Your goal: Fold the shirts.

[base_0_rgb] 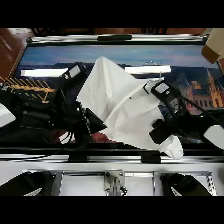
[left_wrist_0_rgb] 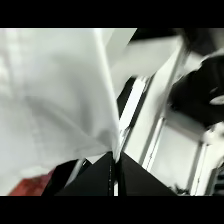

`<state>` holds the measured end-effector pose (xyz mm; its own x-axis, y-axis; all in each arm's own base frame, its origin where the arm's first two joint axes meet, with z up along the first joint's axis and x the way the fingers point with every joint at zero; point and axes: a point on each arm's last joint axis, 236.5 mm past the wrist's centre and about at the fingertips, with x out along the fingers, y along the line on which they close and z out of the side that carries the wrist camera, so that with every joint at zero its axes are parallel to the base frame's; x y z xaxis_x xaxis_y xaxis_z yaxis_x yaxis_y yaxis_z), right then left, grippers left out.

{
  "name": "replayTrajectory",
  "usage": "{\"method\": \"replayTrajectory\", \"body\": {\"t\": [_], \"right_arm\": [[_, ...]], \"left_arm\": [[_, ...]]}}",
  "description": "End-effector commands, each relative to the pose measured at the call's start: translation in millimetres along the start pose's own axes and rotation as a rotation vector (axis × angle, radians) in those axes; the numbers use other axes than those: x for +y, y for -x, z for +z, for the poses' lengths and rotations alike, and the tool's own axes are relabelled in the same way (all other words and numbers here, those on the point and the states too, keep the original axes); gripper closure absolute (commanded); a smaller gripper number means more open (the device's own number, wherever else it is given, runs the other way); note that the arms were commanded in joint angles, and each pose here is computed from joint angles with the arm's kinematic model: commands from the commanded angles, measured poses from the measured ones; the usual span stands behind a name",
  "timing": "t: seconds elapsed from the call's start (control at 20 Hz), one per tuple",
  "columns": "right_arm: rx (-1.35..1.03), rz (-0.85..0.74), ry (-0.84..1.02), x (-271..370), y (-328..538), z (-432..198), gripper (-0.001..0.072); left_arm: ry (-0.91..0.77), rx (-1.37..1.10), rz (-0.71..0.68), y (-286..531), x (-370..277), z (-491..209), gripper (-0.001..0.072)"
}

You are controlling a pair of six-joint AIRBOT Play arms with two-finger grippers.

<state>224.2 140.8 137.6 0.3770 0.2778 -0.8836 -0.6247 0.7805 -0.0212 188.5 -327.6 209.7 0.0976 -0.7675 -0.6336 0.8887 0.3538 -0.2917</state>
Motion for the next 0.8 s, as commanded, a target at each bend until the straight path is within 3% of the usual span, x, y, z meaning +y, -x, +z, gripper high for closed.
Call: {"method": "replayTrajectory", "body": {"t": [0.0, 0.2, 0.25, 0.3, 0.35, 0.6, 0.7, 0.75], "right_arm": [[-0.032, 0.008, -0.088, 3, 30, 10, 0.0665], [0.019, 0.096, -0.131, 25, 36, 0, 0.0665], [0.031, 0.097, -0.139, 25, 36, -3, 0.0665], [0.042, 0.097, -0.142, 25, 36, -6, 0.0665], [0.048, 0.098, -0.141, 26, 36, -7, 0.0665], [0.057, 0.130, -0.138, 33, 37, -9, 0.0665], [0.057, 0.131, -0.137, 34, 37, -9, 0.0665], [0.055, 0.131, -0.133, 34, 37, -8, 0.0665]], "left_arm": [[-0.031, 0.049, 0.161, -4, 27, -10, 0.0669], [-0.037, -0.119, 0.200, -5, 37, 31, 0.0652], [-0.039, -0.144, 0.207, -4, 39, 37, 0.0517], [-0.041, -0.168, 0.212, -2, 40, 42, 0.0317], [-0.045, -0.203, 0.220, 0, 41, 50, 0.0182], [-0.083, -0.513, 0.286, 35, 46, 123, 0.0144], [-0.140, -0.558, 0.309, 37, 48, 135, 0.0011], [-0.176, -0.542, 0.317, 30, 49, 134, 0.0011]]}}
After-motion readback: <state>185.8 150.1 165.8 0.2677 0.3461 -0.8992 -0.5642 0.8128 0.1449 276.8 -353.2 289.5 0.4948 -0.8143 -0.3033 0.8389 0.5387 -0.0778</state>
